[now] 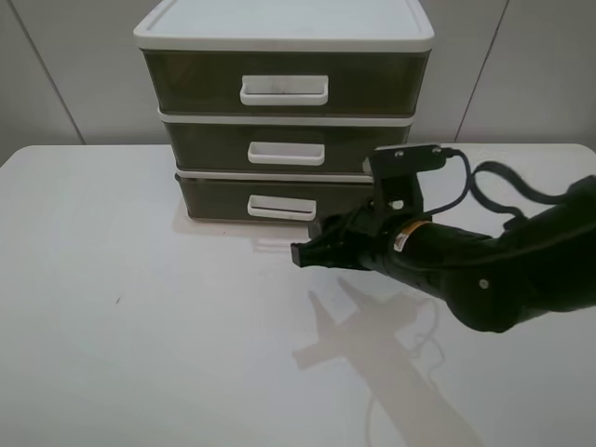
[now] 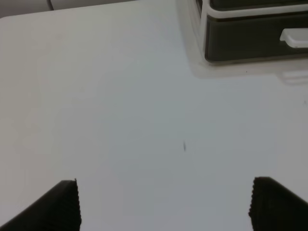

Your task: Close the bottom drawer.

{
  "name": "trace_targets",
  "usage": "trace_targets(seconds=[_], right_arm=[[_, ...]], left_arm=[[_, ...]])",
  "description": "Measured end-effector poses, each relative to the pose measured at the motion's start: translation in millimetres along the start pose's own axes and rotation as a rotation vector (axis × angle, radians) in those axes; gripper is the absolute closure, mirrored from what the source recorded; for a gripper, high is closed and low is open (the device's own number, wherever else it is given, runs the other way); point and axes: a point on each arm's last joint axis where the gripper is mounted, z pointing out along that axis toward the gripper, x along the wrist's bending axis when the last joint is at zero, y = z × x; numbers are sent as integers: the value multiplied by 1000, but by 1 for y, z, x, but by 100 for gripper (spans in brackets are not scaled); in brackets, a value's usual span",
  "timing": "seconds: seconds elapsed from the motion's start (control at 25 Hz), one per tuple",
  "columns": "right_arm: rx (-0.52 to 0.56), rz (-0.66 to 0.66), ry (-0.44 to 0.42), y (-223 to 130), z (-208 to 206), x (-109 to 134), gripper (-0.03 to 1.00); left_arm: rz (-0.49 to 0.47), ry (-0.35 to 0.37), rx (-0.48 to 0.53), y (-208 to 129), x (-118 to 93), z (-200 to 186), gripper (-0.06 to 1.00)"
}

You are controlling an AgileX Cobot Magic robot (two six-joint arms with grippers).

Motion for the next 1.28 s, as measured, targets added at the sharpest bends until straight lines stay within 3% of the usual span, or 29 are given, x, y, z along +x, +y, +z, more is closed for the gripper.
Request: trace_targets(seconds=[0.08,0.16,0.32,0.44,0.56,0.76,1.08,1.28], right_arm=[[47,60,-20,14,-17,-17,26],[97,130,-45,26,-37,-38,19],[113,226,-87,46,-90,-71,15],[74,292,-179,53,-138,-98,15],[28,298,-285,53,-187,-108,15],[-67,225,-434,46,-263,-92,15],[-208,138,-451,23,-306,-64,15],[-210,125,-459,-4,-312,-56,15]], left_arm=[[0,0,0,0,0,0,23],[0,0,0,0,0,0,23],[0,0,0,0,0,0,23],[0,0,0,0,0,0,23],[0,0,0,0,0,0,23],[0,0,0,0,0,0,23],[0,0,0,0,0,0,23],[0,0,0,0,0,0,23]])
